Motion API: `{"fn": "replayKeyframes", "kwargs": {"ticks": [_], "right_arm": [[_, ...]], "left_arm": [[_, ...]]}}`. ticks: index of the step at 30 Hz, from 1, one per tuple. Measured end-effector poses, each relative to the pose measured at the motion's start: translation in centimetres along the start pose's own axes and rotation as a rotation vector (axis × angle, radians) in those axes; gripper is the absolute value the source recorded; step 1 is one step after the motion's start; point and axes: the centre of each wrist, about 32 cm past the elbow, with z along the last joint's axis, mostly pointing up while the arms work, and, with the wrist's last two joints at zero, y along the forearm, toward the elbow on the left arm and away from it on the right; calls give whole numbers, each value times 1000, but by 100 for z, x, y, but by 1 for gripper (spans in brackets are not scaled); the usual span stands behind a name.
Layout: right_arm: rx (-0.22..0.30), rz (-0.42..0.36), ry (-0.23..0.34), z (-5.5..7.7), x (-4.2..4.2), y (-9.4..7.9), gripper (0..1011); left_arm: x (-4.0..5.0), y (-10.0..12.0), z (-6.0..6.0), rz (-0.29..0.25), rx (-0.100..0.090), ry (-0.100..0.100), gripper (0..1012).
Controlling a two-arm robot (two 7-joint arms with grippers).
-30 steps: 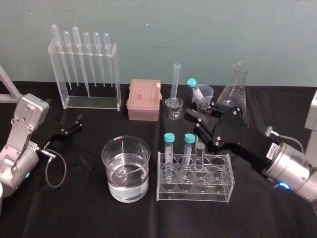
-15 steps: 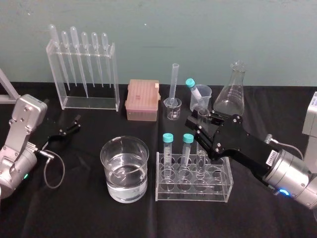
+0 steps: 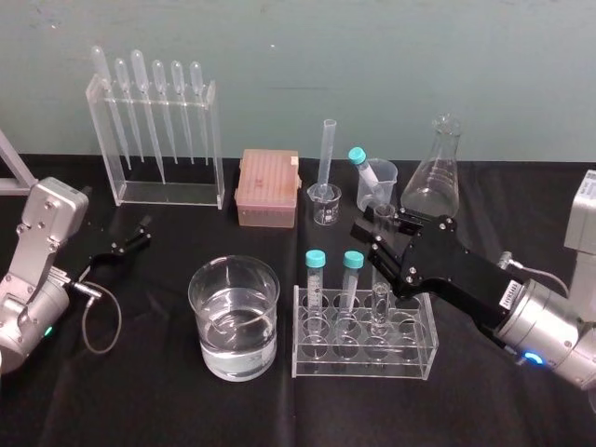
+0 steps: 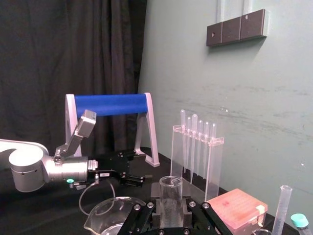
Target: Hold the test tube with one hand and immerse one end into the beaker, then return it to the test tube rack.
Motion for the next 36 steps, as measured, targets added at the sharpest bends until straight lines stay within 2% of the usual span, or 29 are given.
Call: {"fn": "replayKeyframes", "kwargs": {"ticks": [7, 28, 36], "right_arm": [[-10, 5, 10, -43, 32, 32, 224], [-72, 6, 71, -286, 40, 0, 224], [-87, 2, 79, -333, 50, -7, 224]], "left_arm": [[0, 0, 0, 0, 0, 0, 1000], [0, 0, 0, 0, 0, 0, 1000], [0, 0, 0, 0, 0, 0, 1000]]}}
